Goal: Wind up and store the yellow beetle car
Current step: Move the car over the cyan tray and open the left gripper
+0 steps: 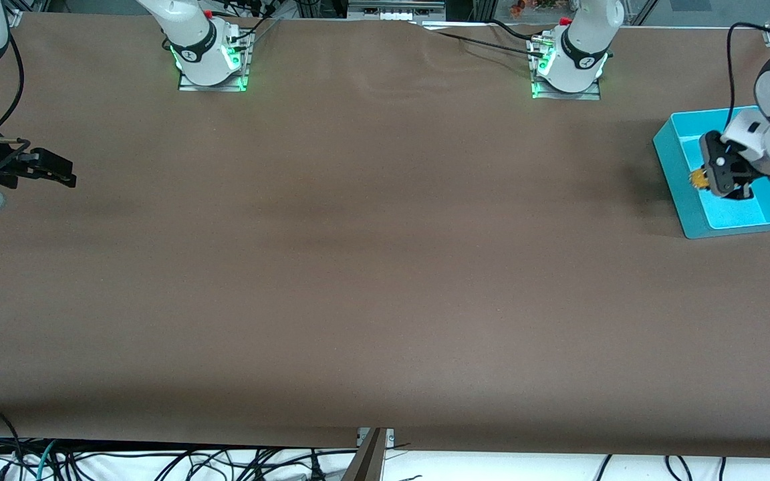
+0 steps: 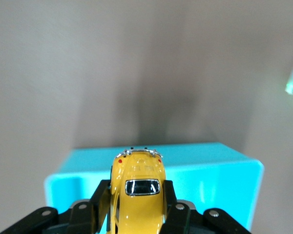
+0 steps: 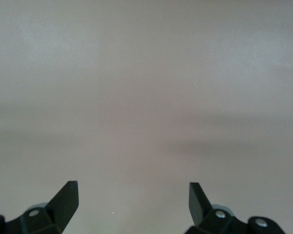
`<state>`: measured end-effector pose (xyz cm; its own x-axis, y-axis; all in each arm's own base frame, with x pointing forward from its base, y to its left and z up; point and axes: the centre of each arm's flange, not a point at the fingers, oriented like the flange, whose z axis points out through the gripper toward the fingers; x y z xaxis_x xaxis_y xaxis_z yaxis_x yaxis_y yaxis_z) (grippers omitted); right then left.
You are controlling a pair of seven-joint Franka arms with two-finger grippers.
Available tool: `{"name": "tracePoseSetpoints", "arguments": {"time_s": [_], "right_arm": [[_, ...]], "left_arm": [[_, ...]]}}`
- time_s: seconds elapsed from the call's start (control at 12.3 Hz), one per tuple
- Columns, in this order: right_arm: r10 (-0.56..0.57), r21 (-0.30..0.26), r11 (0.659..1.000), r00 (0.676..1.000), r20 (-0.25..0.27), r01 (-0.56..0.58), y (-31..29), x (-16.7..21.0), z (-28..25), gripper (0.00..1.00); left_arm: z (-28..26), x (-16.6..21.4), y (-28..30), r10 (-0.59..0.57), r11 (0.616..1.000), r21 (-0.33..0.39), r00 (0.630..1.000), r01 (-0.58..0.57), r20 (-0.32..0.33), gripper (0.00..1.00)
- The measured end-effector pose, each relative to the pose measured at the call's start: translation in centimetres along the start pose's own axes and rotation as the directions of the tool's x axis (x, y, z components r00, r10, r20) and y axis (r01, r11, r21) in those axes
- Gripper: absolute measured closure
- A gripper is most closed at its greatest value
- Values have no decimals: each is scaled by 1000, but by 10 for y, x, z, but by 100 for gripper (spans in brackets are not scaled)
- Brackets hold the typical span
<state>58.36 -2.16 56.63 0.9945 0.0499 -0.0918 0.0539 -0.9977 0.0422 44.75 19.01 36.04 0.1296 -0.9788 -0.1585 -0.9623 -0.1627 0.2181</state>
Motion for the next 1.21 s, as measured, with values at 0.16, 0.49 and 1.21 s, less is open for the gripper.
{"name": "tracePoseSetpoints", "arguments": {"time_s": [0.16, 0.49, 1.21], "right_arm": [[0, 0, 1000, 1000, 0, 0, 0, 0, 0, 0], [0, 0, 1000, 1000, 0, 0, 0, 0, 0, 0], [1, 0, 1000, 1000, 0, -1, 0, 0, 0, 0]], "left_arm": [[25, -34, 26, 7, 999, -47, 1000, -7, -3, 52], [106, -87, 73, -55, 994, -99, 998, 55, 3, 52], [193, -84, 69, -37, 993, -117, 999, 36, -5, 52]]}}
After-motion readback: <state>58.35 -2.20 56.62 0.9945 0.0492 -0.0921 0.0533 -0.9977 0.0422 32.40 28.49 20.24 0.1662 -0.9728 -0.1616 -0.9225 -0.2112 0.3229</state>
